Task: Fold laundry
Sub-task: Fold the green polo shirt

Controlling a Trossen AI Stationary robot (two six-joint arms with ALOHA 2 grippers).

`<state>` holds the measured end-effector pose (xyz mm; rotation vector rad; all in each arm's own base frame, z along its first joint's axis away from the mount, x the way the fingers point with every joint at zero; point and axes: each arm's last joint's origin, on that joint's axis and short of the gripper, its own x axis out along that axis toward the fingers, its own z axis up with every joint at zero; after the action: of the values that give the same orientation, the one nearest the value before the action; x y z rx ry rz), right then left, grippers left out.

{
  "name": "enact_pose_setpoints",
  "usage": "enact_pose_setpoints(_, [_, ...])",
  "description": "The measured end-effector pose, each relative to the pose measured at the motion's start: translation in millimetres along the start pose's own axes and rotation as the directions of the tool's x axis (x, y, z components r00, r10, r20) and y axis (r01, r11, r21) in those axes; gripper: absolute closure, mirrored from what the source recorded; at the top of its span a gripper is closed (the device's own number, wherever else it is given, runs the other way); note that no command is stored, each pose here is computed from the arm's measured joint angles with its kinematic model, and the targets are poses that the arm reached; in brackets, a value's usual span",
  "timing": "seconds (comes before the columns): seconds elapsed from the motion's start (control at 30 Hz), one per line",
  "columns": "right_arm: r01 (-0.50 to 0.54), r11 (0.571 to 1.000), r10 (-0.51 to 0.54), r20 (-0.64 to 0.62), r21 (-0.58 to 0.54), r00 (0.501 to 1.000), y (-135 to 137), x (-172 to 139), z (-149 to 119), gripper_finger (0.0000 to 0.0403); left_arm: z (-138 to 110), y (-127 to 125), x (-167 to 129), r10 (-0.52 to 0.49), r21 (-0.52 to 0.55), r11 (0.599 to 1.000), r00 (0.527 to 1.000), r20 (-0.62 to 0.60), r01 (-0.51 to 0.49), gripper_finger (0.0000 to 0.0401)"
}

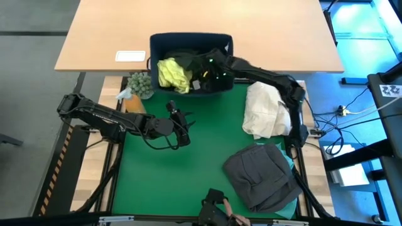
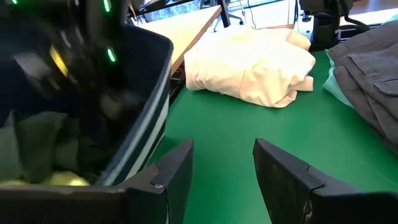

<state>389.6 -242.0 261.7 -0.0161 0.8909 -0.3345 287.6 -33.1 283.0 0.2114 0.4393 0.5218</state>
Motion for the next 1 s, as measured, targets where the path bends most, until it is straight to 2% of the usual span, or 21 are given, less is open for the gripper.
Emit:
enact_pose_setpoints(0.07, [0.0, 1.0, 0.001, -0.038, 0.013, 0.999, -0.2, 6.5, -5.5, 0.0057, 0.0, 0.0, 0.0, 0.0, 0.0, 1.0, 1.0, 0.0, 0.0, 0.0238])
enact_pose_setpoints(0.2, [-0.018, 0.999, 0.016, 0.054, 0.031, 0.998, 0.3, -16.8, 8.6, 0.0057, 0.1, 0.0, 0.0, 0.0, 0.0, 1.0, 1.0, 0.0, 0.0, 0.0238])
enact_pose_setpoints(0.37, [-0.044, 0.998, 0.043, 0.028, 0.038, 0.999, 2.0, -16.0, 4.5, 0.0067, -0.1, 0.0, 0.0, 0.0, 0.001, 1.0, 1.0, 0.0, 0.0, 0.0238])
enact_pose_setpoints(0.57, [-0.021, 0.999, 0.017, 0.116, 0.039, 0.993, -1.7, -42.4, 23.3, 0.0072, 0.0, 0.0, 0.0, 0.0, 0.001, 1.0, 1.0, 0.0, 0.0, 0.0238])
enact_pose_setpoints(0.77, [-0.032, 0.999, 0.028, 0.217, 0.017, 0.976, 10.6, -64.2, 44.7, 0.0072, -0.1, 0.1, 0.1, 0.0, 0.001, 1.0, 1.0, -0.001, 0.0, 0.0238])
enact_pose_setpoints(0.93, [0.043, 0.999, -0.05, 0.297, 0.029, 0.954, 10.5, -69.7, 56.3, 0.0072, -0.1, -0.1, -0.1, -0.001, 0.002, 1.0, 1.0, 0.0, 0.001, 0.0238])
enact_pose_setpoints(1.0, [0.093, 0.991, -0.119, 0.341, 0.093, 0.932, 7.5, -71.7, 61.5, 0.0072, 0.0, -0.9, -0.7, -0.004, 0.002, 1.0, 1.0, 0.001, 0.004, 0.0238])
